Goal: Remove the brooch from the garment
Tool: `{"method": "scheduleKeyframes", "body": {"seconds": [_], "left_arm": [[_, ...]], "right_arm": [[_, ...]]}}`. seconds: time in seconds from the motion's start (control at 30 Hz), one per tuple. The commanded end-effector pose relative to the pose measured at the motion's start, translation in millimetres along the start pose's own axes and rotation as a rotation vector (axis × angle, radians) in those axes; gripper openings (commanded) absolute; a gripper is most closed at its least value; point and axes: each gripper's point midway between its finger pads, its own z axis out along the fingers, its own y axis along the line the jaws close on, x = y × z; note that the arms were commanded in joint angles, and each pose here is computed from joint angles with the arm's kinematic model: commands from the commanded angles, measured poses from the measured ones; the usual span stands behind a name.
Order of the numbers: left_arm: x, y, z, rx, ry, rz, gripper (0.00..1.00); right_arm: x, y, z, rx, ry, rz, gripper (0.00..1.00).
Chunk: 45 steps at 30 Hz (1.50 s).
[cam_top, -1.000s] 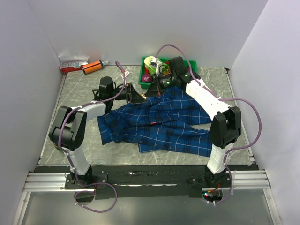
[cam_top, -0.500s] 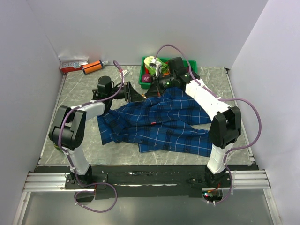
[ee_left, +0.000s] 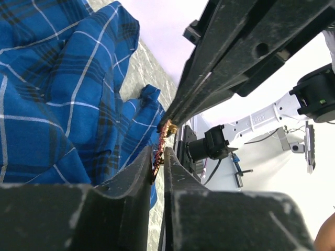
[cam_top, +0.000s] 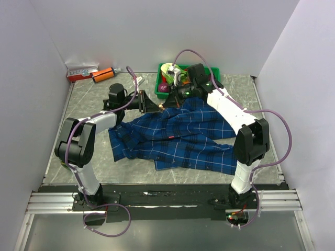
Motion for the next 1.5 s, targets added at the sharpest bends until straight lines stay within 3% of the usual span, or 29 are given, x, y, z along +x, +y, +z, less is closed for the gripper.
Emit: {"method": "scheduleKeyframes", "body": {"seconds": [0.0,0.87,1.0,1.3,1.47], "left_arm": [[-18,1,2,0.006,-0.031,0.049,0.13],[-13,7,19,-0.001,0.018,0.058,0.16],[-15,2,20,0.02,0.018,0.066,0.25],[-16,0,19,0.02,0.019,0.071,0.26],[-17,-16,6,0.045,0.026,0.148,0.57]], "right_arm": [[-25,44,-15,-0.112,-0.05,-0.099,0.0],[-37,72,8,-0.214,-0.02,-0.241,0.0],[-38,72,10,-0.217,-0.016,-0.245,0.0],[-39,72,15,-0.22,-0.012,-0.247,0.0],[-42,64,11,-0.195,-0.026,-0.216,0.0]]}}
